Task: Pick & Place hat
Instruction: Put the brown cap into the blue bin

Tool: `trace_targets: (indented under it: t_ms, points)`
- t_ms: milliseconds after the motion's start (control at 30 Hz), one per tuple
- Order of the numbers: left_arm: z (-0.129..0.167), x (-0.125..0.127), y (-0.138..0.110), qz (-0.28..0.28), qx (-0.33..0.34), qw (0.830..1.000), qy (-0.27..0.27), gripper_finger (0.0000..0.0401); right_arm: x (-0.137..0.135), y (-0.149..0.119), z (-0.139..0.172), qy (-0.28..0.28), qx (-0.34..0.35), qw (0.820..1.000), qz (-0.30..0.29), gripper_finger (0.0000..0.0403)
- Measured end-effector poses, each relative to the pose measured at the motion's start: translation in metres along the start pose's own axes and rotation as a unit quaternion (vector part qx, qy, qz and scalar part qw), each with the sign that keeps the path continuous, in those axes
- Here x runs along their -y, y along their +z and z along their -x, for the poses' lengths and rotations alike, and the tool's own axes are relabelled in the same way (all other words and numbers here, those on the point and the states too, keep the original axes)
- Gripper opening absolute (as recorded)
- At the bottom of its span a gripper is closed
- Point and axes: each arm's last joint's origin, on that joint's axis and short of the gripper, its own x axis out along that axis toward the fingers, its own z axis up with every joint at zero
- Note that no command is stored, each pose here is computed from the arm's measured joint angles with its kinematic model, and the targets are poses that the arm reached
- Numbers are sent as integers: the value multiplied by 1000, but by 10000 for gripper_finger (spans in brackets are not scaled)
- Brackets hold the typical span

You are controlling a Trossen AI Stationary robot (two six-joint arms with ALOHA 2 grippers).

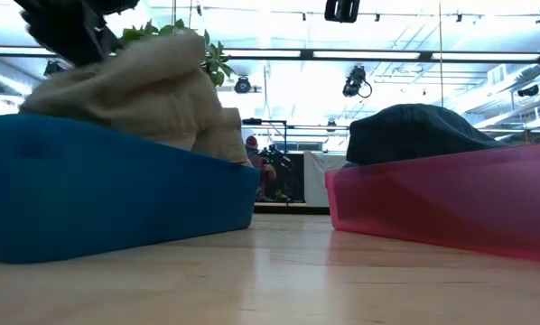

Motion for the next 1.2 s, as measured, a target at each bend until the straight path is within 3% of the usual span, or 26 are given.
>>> trace_targets:
  t_ms: [200, 467, 833, 1200]
  points:
    - [-2, -15, 4, -9, 9, 998, 63, 2, 0, 0, 0, 0, 0, 1000, -2, 215]
    - [-2, -29, 11, -17, 31, 996, 88, 10, 0, 0, 0, -4, 4, 1000, 2, 215]
    - [-2, -23, 5, 1, 5, 999, 49, 8, 0, 0, 0, -5, 4, 1000, 7, 215]
    - [-28, -22, 3, 23, -37, 997, 60, 12, 1, 0, 0, -8, 5, 1000, 21, 215]
